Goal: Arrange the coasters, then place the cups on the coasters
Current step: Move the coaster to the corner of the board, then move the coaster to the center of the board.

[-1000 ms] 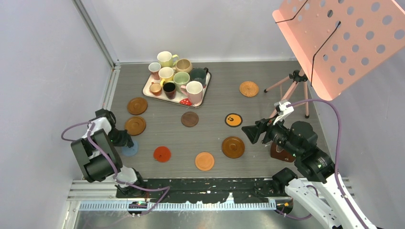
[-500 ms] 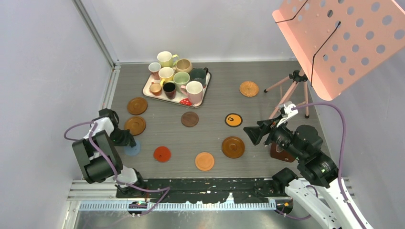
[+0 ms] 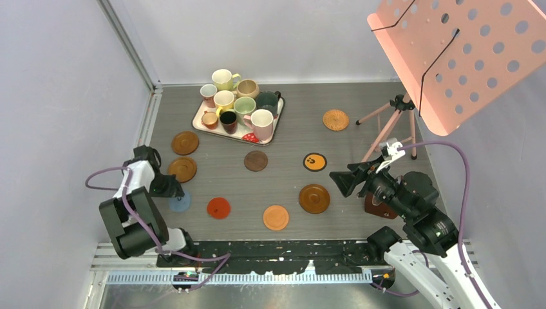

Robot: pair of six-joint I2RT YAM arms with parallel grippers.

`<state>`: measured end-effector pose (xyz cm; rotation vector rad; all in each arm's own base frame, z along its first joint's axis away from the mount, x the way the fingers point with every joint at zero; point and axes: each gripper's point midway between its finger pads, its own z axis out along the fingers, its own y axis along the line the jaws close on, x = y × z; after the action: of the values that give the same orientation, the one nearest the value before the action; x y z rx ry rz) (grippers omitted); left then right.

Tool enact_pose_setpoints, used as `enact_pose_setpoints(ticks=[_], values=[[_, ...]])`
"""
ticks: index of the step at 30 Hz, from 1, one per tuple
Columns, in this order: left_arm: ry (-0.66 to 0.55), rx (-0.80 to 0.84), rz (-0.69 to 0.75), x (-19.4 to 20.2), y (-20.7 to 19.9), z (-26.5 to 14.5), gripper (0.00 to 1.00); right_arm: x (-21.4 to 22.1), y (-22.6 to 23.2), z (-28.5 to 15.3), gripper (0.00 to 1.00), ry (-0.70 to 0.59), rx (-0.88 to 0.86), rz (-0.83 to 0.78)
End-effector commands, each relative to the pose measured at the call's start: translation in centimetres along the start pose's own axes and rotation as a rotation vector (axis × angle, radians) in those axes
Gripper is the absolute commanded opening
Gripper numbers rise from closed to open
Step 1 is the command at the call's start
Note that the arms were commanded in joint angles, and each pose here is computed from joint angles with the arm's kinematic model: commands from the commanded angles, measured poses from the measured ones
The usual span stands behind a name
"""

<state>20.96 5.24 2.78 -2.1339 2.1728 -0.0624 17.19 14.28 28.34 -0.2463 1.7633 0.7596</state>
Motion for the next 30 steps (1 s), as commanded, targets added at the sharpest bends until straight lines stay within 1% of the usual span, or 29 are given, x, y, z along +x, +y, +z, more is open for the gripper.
enact_pose_setpoints(ticks=[1, 3, 6, 7, 10, 11, 14, 18, 22, 26, 28, 30], values=[[-0.055, 0.137, 0.086, -0.1, -3.4, -4.7, 0.07, -1.2, 0.8, -0.3, 0.79, -0.038, -0.026, 0.012], [-0.071, 0.176, 0.118, 0.0, -4.2, -6.6, 0.07, -1.0, 0.8, -0.2, 0.79, -0.031, -0.031, 0.018], [-0.086, 0.224, 0.156, 0.7, -4.5, -7.9, 0.09, -0.9, 1.0, -0.1, 0.79, -0.029, -0.037, 0.030], [-0.099, 0.255, 0.198, 1.0, -4.8, -8.4, 0.10, -0.8, 0.9, 0.1, 0.79, -0.025, -0.037, 0.033], [-0.206, 0.360, 0.400, 1.9, -6.2, -10.5, 0.18, -0.4, 0.9, 0.3, 0.79, -0.009, -0.034, 0.051], [-0.221, 0.374, 0.458, 2.5, -6.4, -11.1, 0.20, -0.2, 0.8, 0.5, 0.79, 0.001, -0.033, 0.055], [-0.225, 0.417, 0.639, 4.9, -6.6, -12.3, 0.22, 0.3, 0.9, 0.8, 0.78, 0.025, -0.041, 0.067], [-0.182, 0.443, 0.900, 8.9, -5.7, -12.6, 0.23, 1.3, 0.5, 1.2, 0.78, 0.064, -0.025, 0.077], [-0.132, 0.434, 1.112, 12.9, -3.9, -11.3, 0.24, 2.4, -0.2, 1.6, 0.78, 0.100, 0.005, 0.075], [-0.063, 0.424, 1.234, 16.5, -2.6, -9.1, 0.24, 2.7, -0.8, 1.8, 0.78, 0.110, 0.030, 0.068], [0.038, 0.449, 1.263, 18.9, -2.1, -7.5, 0.24, 2.7, -0.9, 1.8, 0.78, 0.114, 0.040, 0.066], [0.102, 0.433, 1.252, 19.9, -1.6, -5.4, 0.23, 2.7, -1.0, 1.9, 0.78, 0.115, 0.043, 0.067]])
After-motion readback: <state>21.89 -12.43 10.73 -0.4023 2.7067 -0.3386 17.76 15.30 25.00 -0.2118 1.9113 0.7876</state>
